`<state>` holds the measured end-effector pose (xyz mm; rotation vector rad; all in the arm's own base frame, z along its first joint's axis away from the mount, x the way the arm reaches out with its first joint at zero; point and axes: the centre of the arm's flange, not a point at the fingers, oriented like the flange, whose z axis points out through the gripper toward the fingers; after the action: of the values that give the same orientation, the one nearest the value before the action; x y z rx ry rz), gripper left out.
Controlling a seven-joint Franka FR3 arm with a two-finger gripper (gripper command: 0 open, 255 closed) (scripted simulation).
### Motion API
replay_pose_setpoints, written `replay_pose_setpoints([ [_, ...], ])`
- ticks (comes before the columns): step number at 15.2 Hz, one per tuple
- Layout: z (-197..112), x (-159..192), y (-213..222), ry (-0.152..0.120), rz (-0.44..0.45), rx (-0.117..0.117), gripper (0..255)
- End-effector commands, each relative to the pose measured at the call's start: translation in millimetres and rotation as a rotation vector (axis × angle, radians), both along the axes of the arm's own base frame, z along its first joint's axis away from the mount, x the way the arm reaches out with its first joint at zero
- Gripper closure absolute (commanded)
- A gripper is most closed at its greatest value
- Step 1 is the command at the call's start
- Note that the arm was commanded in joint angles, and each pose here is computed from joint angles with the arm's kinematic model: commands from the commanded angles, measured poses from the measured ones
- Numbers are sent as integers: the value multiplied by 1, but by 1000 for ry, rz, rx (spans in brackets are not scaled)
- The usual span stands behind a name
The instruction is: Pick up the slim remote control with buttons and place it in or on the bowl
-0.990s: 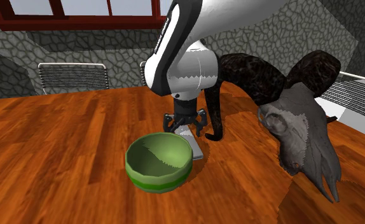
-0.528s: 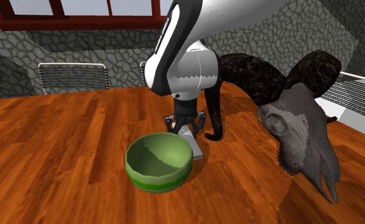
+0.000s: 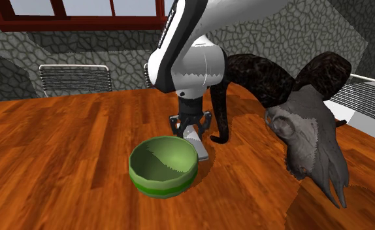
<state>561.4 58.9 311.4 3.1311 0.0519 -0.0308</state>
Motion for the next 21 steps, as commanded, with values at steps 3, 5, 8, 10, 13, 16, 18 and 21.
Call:
replay_pose_setpoints([
  [3, 23, 1, -2, -4, -2, 0, 255],
  [5, 34, 1, -2, -4, -2, 0, 255],
  [8, 49, 1, -2, -4, -2, 0, 255],
  [10, 60, 1, -2, -4, -2, 0, 255],
  [13, 76, 1, -2, -4, -2, 0, 255],
  [16, 92, 1, -2, -4, -2, 0, 255],
  [18, 102, 1, -2, -4, -2, 0, 255],
  [21, 118, 1, -2, -4, -2, 0, 255],
])
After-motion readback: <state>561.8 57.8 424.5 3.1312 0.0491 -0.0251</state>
